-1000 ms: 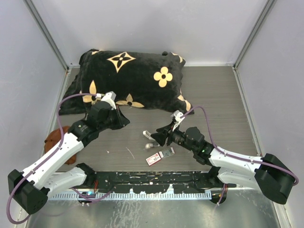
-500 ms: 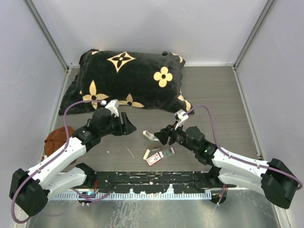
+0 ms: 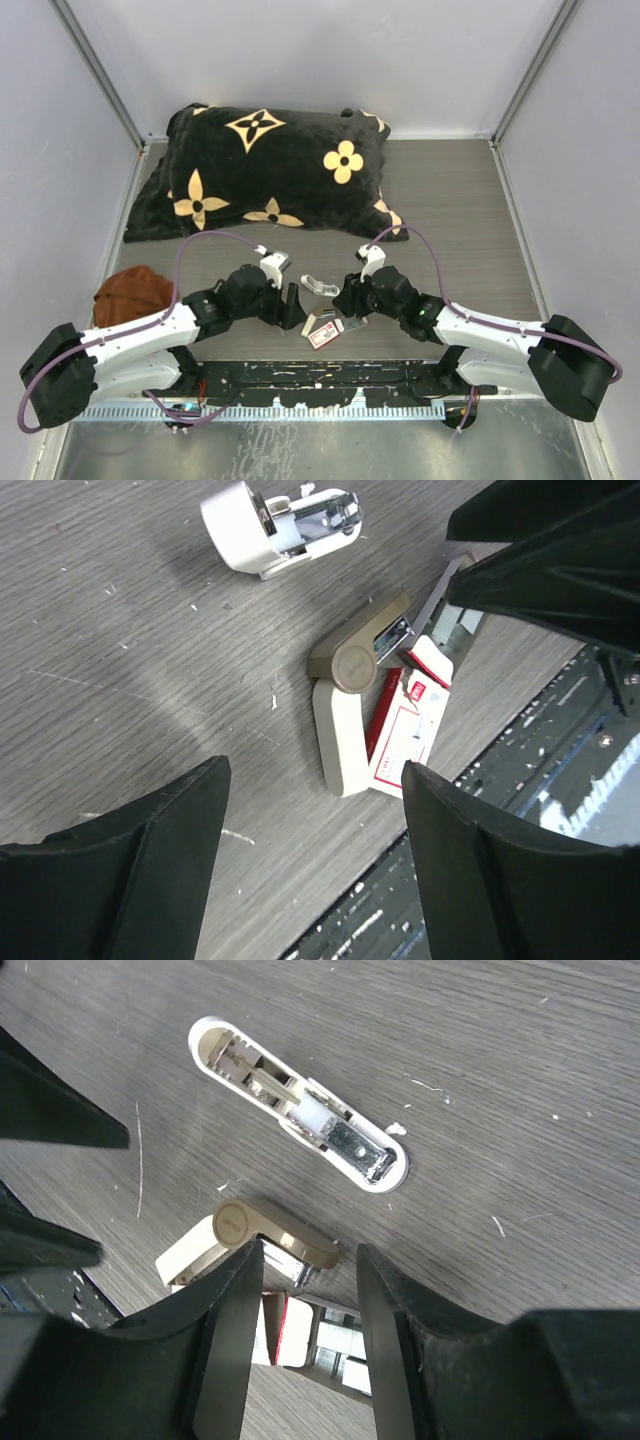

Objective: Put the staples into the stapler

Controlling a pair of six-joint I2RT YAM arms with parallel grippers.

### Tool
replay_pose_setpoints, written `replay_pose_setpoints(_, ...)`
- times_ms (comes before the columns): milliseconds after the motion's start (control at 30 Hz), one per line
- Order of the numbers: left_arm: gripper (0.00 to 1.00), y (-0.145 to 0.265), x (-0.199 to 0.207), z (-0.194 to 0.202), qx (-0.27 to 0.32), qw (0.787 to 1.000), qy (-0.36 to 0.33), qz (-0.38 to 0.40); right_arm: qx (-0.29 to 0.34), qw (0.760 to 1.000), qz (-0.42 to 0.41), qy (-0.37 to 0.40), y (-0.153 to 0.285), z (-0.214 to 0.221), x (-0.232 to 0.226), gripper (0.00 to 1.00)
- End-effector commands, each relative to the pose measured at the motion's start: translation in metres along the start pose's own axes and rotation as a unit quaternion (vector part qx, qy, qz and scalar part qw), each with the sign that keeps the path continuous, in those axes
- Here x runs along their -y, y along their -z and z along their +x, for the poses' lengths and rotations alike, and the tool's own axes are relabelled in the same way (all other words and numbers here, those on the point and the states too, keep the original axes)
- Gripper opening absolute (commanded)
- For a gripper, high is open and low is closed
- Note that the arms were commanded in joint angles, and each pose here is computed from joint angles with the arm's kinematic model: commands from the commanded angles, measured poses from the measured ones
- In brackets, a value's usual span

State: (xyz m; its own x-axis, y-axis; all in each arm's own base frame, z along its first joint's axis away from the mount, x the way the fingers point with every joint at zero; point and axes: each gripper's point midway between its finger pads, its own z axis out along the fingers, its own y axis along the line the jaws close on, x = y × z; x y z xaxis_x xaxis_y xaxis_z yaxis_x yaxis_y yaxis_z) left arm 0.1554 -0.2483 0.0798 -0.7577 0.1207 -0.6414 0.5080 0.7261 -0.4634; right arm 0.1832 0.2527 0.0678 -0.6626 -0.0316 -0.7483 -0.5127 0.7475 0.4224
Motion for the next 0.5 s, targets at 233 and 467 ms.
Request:
replay_pose_setpoints(233,0.72,-0.038,0.009,-0.001,0.062,0.998,-0.032,-0.010,0.071,0.994,0.052,-0.061,0.013,-0.026,0.016,0.50)
replay_pose_setpoints(467,0.72,-0.048,0.013,0.006,0.049,0.998,-0.027,-0.011,0.076,0.992,0.068,-0.071,0.019,-0.019,0.026,0.50)
